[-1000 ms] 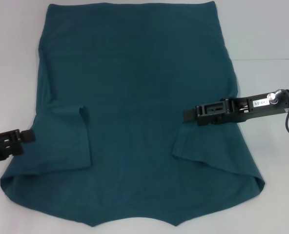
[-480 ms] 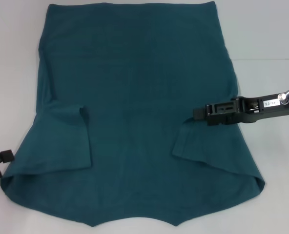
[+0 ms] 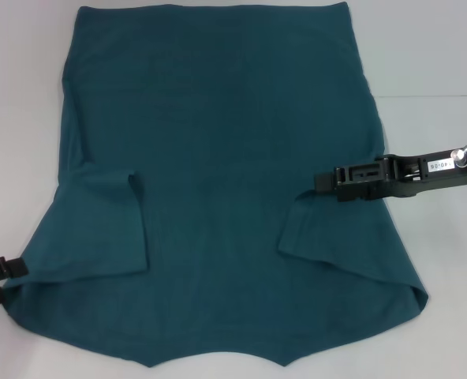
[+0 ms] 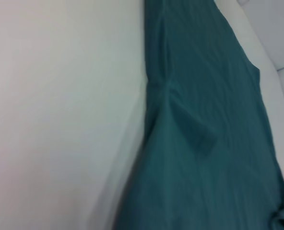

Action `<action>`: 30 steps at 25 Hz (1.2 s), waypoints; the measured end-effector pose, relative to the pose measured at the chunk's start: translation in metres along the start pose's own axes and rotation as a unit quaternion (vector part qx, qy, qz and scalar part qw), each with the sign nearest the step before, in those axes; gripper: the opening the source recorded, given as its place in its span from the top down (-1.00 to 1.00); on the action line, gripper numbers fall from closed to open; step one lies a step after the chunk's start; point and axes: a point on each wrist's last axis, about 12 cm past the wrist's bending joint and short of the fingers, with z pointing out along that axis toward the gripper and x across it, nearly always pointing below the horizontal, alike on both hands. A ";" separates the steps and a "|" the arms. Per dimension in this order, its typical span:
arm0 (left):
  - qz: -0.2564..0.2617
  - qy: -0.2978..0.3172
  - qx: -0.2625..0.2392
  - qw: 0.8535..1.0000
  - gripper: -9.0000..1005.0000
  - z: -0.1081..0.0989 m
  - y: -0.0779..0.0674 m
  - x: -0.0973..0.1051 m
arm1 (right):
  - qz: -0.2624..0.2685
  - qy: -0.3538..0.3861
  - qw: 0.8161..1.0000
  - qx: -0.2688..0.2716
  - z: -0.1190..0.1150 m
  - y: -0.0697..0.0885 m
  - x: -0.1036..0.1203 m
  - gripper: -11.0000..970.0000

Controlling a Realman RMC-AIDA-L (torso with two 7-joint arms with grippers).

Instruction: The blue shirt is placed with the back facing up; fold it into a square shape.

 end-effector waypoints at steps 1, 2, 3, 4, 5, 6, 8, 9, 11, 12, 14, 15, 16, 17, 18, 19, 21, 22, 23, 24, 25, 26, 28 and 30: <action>0.001 -0.007 -0.006 1.000 -0.68 0.003 0.003 0.000 | 0.000 0.000 1.000 0.000 0.000 0.000 0.000 -0.77; 0.001 -0.009 -0.008 1.000 -0.68 0.005 0.004 0.000 | 0.000 0.000 1.000 0.000 0.000 0.000 0.000 -0.76; 0.000 -0.012 -0.011 1.000 -0.68 0.007 0.006 0.000 | 0.000 0.000 1.000 0.000 0.000 0.000 0.000 -0.76; -0.001 -0.014 -0.012 1.000 -0.68 0.007 0.006 0.000 | 0.000 0.000 1.000 0.000 0.000 0.000 0.000 -0.76; -0.001 -0.017 -0.014 1.000 -0.68 0.008 0.007 0.000 | 0.000 0.000 1.000 -0.001 0.000 0.000 0.000 -0.76; -0.001 -0.020 -0.016 1.000 -0.68 0.008 0.008 -0.001 | 0.000 0.000 1.000 -0.001 0.000 0.000 0.000 -0.76; -0.001 -0.022 -0.018 1.000 -0.67 0.008 0.008 -0.002 | 0.000 0.000 1.000 -0.001 0.000 0.000 0.000 -0.75; 0.000 -0.028 -0.023 0.999 -0.67 0.008 0.010 -0.003 | 0.000 0.000 1.000 -0.001 0.000 0.000 0.000 -0.75; 0.001 -0.032 -0.026 0.999 -0.67 0.008 0.011 -0.003 | -0.001 0.000 1.000 -0.001 0.000 0.000 0.000 -0.75; 0.001 -0.035 -0.027 0.999 -0.67 0.008 0.011 -0.003 | -0.001 0.000 1.000 -0.001 0.000 0.000 0.000 -0.75; 0.001 -0.038 -0.030 0.999 -0.67 0.008 0.012 -0.004 | -0.001 -0.001 1.000 0.000 0.000 0.000 0.001 -0.74; 0.001 -0.040 -0.031 0.999 -0.67 0.008 0.013 -0.004 | -0.001 -0.001 1.000 0.000 0.000 -0.001 0.001 -0.74; 0.002 -0.040 -0.033 0.999 -0.67 0.008 0.013 -0.004 | -0.001 -0.002 1.000 0.001 0.000 -0.001 0.001 -0.74; 0.003 -0.040 -0.034 0.999 -0.67 0.009 0.013 -0.004 | -0.001 -0.002 1.000 0.001 0.000 -0.001 0.001 -0.74; 0.005 -0.041 -0.034 0.999 -0.67 0.009 0.013 -0.004 | -0.001 -0.002 1.000 0.001 0.000 -0.001 0.001 -0.74; 0.007 -0.042 -0.033 0.999 -0.67 0.010 0.013 -0.004 | -0.001 -0.003 1.000 0.000 0.000 -0.001 0.001 -0.73; 0.010 -0.043 -0.033 0.999 -0.67 0.012 0.013 -0.004 | -0.001 -0.007 1.000 0.000 -0.002 -0.001 0.000 -0.73; 0.011 -0.043 -0.032 0.999 -0.67 0.013 0.013 -0.004 | -0.001 -0.009 1.000 -0.001 -0.002 -0.001 0.000 -0.73; 0.010 -0.043 -0.032 0.999 -0.67 0.014 0.014 -0.003 | -0.001 -0.010 1.000 -0.001 -0.002 -0.001 0.000 -0.73; 0.011 -0.042 -0.033 0.999 -0.67 0.015 0.014 -0.002 | 0.000 -0.011 1.000 -0.001 -0.003 -0.002 0.000 -0.73; 0.011 -0.041 -0.033 0.999 -0.67 0.016 0.015 -0.002 | 0.000 -0.011 1.000 -0.001 -0.003 -0.002 0.000 -0.72; 0.011 -0.041 -0.032 0.999 -0.67 0.017 0.015 -0.002 | 0.000 -0.011 1.000 -0.001 -0.003 -0.002 0.000 -0.72; 0.011 -0.040 -0.033 0.999 -0.67 0.018 0.015 -0.002 | 0.000 -0.012 1.000 0.000 -0.004 -0.002 0.000 -0.72; 0.012 -0.040 -0.033 0.999 -0.67 0.018 0.015 -0.002 | 0.000 -0.012 1.000 0.000 -0.004 -0.002 0.000 -0.72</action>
